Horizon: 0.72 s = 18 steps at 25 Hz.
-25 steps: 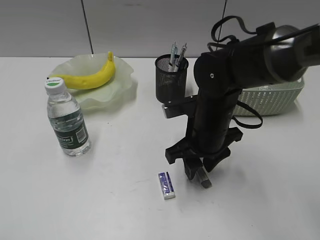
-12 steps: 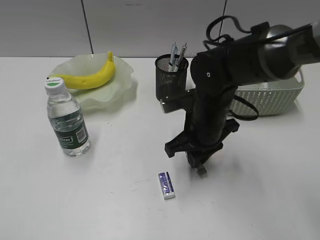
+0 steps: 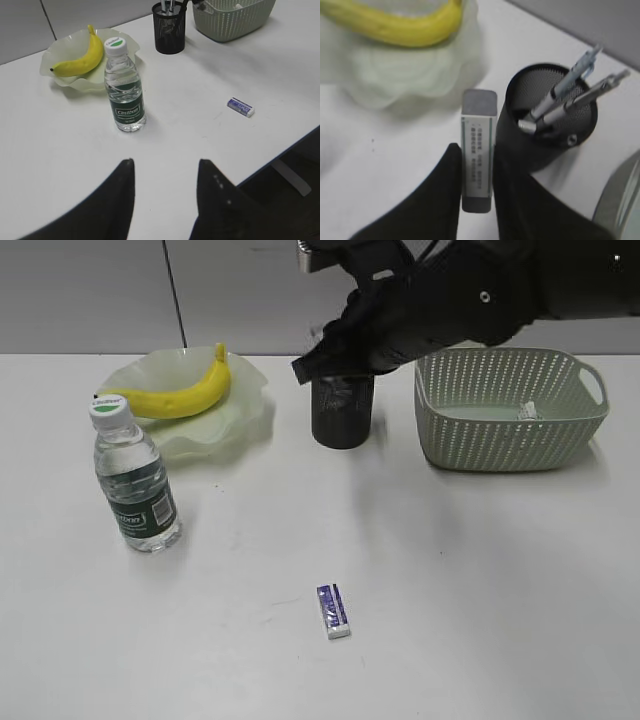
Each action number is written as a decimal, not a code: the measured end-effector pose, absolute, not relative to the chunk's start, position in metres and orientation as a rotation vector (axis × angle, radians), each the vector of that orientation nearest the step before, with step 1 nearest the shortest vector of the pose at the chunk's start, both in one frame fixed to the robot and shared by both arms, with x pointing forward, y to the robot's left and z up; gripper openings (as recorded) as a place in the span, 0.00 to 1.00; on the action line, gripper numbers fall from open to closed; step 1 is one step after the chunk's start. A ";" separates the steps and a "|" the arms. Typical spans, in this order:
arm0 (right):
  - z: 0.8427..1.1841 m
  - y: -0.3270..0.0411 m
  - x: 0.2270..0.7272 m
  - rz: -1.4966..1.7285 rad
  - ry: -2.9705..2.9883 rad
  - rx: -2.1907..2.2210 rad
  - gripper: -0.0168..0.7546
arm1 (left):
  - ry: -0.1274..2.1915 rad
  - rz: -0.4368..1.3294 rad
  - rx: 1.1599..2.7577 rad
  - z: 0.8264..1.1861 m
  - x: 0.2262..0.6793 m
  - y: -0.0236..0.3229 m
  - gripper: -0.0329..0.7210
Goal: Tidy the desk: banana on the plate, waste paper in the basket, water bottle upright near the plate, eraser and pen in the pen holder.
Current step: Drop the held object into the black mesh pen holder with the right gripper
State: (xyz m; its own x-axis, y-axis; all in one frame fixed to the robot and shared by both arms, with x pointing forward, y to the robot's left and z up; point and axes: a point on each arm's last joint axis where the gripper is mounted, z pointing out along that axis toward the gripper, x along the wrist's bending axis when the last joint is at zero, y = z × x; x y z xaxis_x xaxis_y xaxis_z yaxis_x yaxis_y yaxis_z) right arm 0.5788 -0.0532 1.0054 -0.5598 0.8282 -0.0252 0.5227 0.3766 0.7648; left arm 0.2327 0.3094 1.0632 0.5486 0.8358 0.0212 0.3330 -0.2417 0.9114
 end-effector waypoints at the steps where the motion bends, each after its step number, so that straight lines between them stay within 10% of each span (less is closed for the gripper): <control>1: 1.006 -0.053 0.583 1.056 2.210 1.136 0.23 | 0.964 0.650 1.815 1.063 0.233 0.309 0.45; 18: 0.959 -0.067 0.650 1.236 2.011 1.141 0.27 | 0.965 0.649 1.815 1.063 0.233 0.309 0.45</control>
State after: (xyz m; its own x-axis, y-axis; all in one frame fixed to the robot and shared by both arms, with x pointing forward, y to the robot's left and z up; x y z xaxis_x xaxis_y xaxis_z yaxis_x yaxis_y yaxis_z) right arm 0.6501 -0.0668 0.9589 -0.5138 0.8579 0.0023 0.3893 0.2308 0.8917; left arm 0.2327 0.3094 1.0632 0.5483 0.8360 0.0204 0.3335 -0.2410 0.9114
